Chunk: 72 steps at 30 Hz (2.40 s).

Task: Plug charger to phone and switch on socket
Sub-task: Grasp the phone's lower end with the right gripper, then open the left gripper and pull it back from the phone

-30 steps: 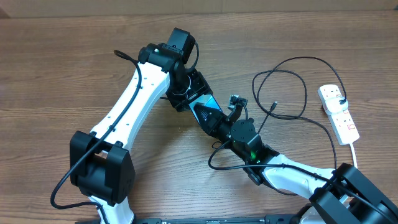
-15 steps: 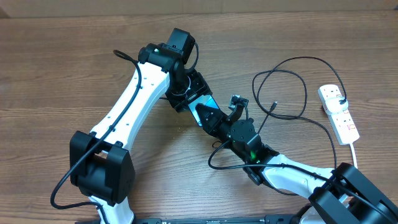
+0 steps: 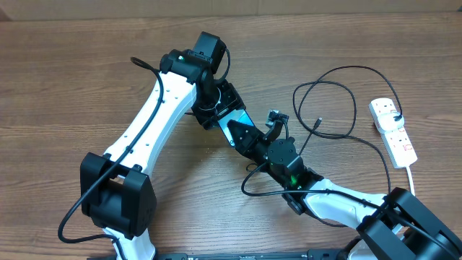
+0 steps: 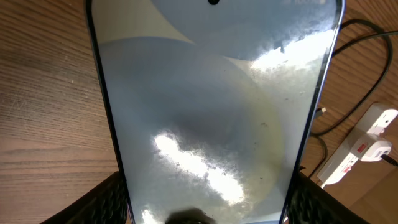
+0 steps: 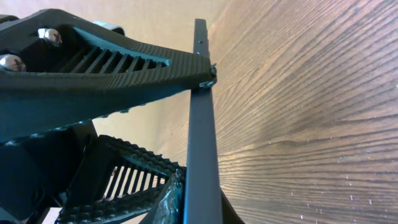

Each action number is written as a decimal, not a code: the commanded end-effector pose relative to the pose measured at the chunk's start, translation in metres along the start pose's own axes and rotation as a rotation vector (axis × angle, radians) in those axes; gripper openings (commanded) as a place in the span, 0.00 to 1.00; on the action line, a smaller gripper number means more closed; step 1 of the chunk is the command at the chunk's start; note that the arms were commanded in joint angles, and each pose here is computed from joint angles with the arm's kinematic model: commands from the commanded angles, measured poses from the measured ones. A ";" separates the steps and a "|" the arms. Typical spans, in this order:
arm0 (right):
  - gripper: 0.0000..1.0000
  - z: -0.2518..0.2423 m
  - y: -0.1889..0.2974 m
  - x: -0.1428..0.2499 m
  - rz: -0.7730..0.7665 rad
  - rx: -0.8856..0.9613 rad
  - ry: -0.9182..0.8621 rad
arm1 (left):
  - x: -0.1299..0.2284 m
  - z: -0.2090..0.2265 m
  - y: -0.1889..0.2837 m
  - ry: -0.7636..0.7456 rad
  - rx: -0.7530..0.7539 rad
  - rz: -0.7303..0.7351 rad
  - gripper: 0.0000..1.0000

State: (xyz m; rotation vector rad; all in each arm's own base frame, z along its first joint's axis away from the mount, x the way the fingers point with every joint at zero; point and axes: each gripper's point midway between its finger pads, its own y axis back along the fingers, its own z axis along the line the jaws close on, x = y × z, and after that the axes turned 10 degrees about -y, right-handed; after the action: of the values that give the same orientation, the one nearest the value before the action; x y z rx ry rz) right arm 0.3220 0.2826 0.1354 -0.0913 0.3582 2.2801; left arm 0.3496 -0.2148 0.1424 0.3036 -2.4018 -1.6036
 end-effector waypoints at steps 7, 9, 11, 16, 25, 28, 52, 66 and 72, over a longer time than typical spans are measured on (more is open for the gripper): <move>0.05 0.025 -0.002 0.000 0.008 -0.079 0.015 | 0.001 -0.004 0.003 -0.010 -0.001 -0.005 0.57; 0.05 0.025 -0.002 0.000 0.008 -0.079 0.015 | 0.001 -0.004 0.003 -0.011 -0.001 -0.005 0.57; 0.05 0.025 -0.002 0.000 0.008 -0.079 0.015 | 0.001 -0.004 0.003 -0.011 -0.001 -0.005 0.61; 0.04 0.025 -0.002 0.000 0.008 -0.078 0.015 | 0.000 -0.003 0.003 -0.014 -0.004 -0.008 0.77; 0.04 0.024 -0.002 0.001 0.009 -0.073 0.015 | -0.007 -0.001 0.004 -0.056 -0.012 -0.035 0.90; 0.04 0.021 -0.002 0.001 0.012 -0.063 0.015 | -0.013 0.000 0.006 -0.048 -0.002 -0.050 0.92; 0.04 0.020 0.000 0.028 0.146 -0.106 0.509 | 0.001 0.033 0.167 -0.378 0.111 -0.359 0.95; 0.04 0.026 0.004 0.042 0.215 -0.164 0.566 | 0.016 0.081 0.183 -0.326 -0.116 -0.402 1.00; 0.04 0.048 0.005 0.032 0.186 -0.224 0.347 | 0.007 0.076 0.187 -0.332 -0.103 -0.439 0.99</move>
State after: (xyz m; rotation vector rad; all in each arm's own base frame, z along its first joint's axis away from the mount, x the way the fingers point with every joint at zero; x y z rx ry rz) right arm 0.2930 0.3136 0.1511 -0.7042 0.4379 2.4747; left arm 0.3060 -0.0847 0.2800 0.5819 -2.6096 -2.0520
